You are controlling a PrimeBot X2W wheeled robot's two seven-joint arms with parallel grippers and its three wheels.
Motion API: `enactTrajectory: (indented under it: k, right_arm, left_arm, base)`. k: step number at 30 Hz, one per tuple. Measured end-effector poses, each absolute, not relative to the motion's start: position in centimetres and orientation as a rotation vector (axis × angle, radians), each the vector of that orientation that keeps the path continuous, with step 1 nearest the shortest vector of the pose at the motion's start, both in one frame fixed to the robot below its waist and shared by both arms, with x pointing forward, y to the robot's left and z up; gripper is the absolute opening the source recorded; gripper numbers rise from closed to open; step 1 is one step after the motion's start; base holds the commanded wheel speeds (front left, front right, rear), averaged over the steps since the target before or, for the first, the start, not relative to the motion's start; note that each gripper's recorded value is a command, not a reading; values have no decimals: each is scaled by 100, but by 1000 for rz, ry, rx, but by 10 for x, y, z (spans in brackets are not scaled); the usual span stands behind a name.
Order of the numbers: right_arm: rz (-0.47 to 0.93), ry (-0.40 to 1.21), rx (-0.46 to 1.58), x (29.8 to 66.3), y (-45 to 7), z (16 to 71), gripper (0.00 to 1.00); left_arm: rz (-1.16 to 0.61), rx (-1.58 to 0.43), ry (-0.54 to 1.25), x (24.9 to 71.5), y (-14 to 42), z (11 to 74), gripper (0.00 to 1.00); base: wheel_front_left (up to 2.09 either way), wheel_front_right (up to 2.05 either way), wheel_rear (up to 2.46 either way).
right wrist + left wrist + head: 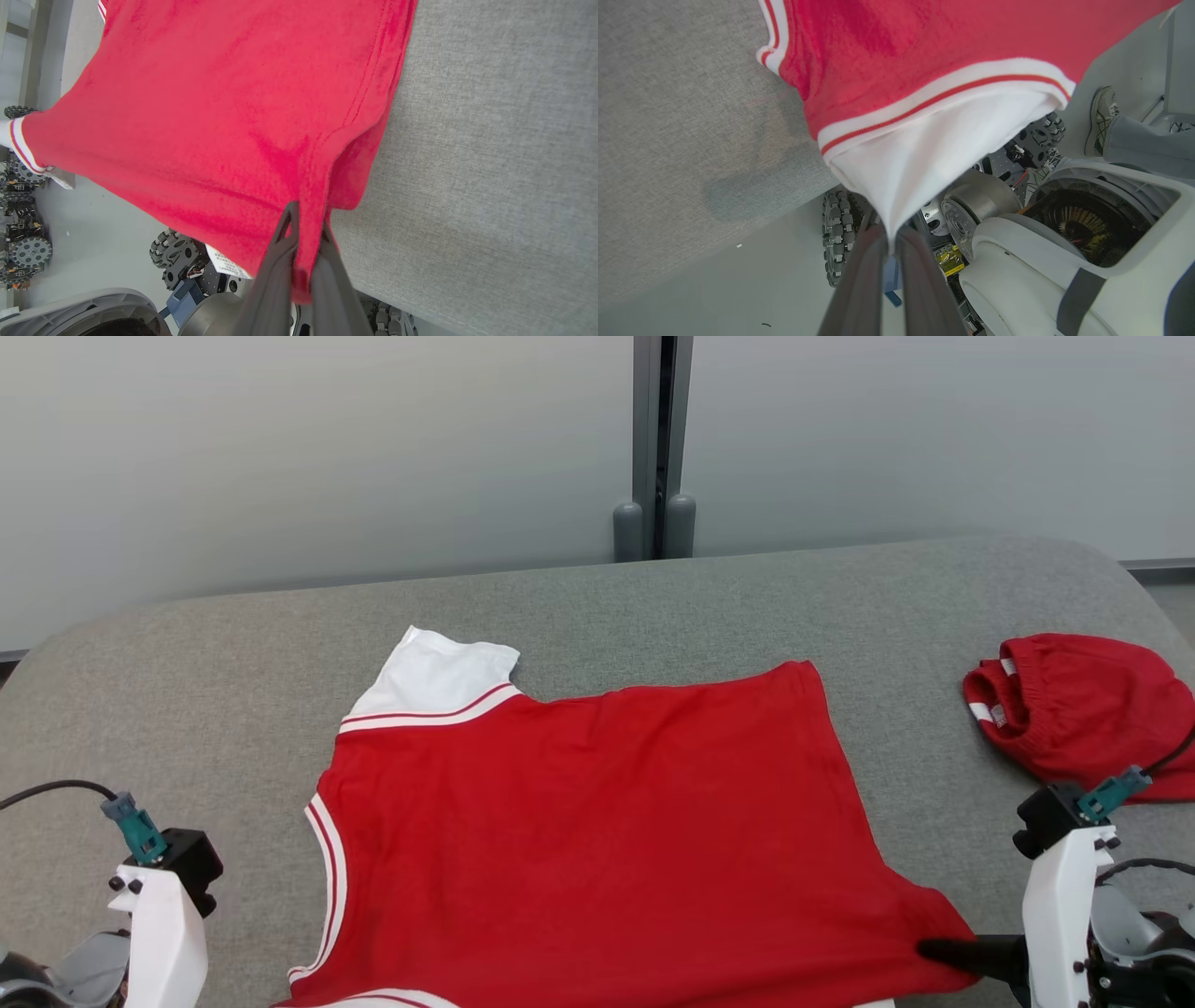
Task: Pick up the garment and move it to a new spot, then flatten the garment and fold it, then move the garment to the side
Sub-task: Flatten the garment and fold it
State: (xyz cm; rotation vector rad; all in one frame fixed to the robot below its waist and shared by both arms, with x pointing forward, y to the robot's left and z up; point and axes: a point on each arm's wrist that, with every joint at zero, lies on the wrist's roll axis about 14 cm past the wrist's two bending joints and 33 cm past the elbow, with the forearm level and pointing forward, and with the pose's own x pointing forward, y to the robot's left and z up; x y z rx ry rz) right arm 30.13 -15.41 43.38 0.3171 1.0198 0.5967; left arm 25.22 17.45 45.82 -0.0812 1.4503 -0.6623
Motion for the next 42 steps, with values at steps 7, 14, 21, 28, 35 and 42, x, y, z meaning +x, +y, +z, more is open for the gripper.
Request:
enactTrajectory:
  k: [7, 14, 21, 28, 35, 42]
  right_arm:
    - [597, 1018, 318, 325, -149, 435, 0]
    - [599, 1056, 356, 352, -138, 428, 0]
    - [552, 1075, 390, 383, -138, 414, 0]
    - [529, 1079, 424, 397, -133, 405, 0]
    - [508, 1066, 438, 406, -133, 401, 50]
    - [476, 957, 477, 424, -136, 418, 100]
  left_arm:
    - [-653, -73, 1465, 275, 174, 457, 0]
    - [-639, -72, 1493, 311, 173, 448, 0]
    - [-634, -78, 1516, 347, 166, 426, 0]
    - [-639, -103, 1504, 370, 159, 414, 0]
    - [-630, -123, 1475, 385, 157, 409, 100]
    - [-615, -147, 1417, 394, 153, 411, 100]
  base:
    - [0, 0, 0]
    - [0, 0, 0]
    - [0, 0, 0]
    - [0, 0, 0]
    - [0, 0, 0]
    - [0, 0, 0]
